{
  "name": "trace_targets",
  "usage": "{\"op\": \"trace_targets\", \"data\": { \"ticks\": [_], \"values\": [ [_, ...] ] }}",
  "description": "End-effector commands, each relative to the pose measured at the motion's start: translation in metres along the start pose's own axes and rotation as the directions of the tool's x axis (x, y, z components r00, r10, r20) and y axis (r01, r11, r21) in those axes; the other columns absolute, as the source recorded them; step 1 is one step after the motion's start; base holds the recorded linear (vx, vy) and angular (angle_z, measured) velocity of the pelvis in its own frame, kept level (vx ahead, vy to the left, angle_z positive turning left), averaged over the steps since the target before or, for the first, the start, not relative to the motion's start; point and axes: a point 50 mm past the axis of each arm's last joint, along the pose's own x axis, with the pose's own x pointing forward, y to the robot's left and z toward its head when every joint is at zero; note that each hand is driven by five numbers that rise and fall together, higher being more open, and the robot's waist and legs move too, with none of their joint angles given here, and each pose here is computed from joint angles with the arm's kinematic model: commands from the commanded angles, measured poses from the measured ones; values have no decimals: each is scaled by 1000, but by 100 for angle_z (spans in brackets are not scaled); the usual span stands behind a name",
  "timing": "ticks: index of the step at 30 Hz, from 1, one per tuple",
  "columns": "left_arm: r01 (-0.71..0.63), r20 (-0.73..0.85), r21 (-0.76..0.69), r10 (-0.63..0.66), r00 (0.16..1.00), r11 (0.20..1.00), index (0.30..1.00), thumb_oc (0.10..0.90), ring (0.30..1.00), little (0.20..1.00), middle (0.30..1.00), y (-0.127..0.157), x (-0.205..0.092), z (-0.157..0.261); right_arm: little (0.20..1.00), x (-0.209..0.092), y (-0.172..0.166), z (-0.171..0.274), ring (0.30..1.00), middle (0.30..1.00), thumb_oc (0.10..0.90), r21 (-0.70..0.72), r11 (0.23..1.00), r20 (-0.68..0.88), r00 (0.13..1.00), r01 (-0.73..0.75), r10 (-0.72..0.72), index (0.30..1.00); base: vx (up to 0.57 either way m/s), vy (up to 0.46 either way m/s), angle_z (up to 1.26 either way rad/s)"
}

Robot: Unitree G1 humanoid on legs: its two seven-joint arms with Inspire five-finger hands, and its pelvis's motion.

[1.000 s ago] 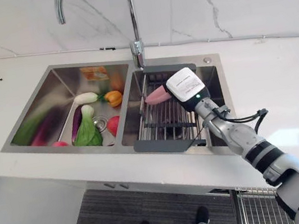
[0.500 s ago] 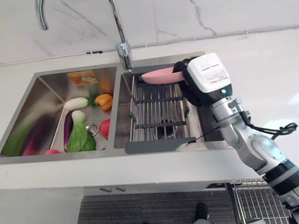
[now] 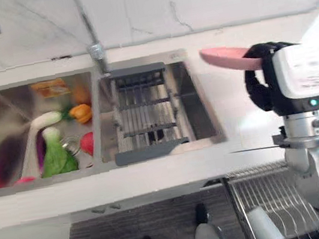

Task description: Place the dishes in the dishwasher.

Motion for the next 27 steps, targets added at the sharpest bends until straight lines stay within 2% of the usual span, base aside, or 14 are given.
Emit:
{"op": "trace_targets", "data": {
  "ticks": [1,6,10,15,18,22,26,27],
  "values": [
    [-33,115,37,29,993,999,900,800,900,900,900,15,6,36,300,40,-56,2,300,300,400,-65,905,75,907,420,-415,300,-290,155,-86],
    [-77,75,6,76,994,997,900,800,900,900,900,29,8,29,300,41,-57,-3,300,300,400,-99,885,50,891,454,-451,300,-182,89,-159],
    [-46,65,-35,48,997,998,900,800,900,900,900,24,8,31,300,34,-41,-12,300,300,400,-163,918,12,931,361,-364,300,-142,20,-184],
    [-4,102,-45,9,995,999,900,800,900,900,900,10,5,42,300,-3,-29,-30,300,300,400,-254,951,-107,972,178,-211,300,5,-64,7],
    [13,92,-44,-9,996,999,900,800,900,900,900,2,4,38,300,-16,-18,-25,300,300,400,-227,968,-109,984,110,-138,300,-3,-177,29],
    [22,56,-89,-17,998,996,900,800,900,900,900,-3,2,27,300,-19,9,-17,300,300,400,-162,987,-65,998,-23,12,300,-80,-168,-20],
    [46,24,-114,-44,999,992,900,800,900,900,900,-11,0,17,300,-21,32,-14,300,300,400,-177,970,2,985,-167,170,300,-47,-164,-8],
    [46,24,-114,-44,999,992,900,800,900,900,900,-11,0,17,300,-21,32,-14,300,300,400,-177,970,2,985,-167,170,300,-22,-97,46]
  ]
}}
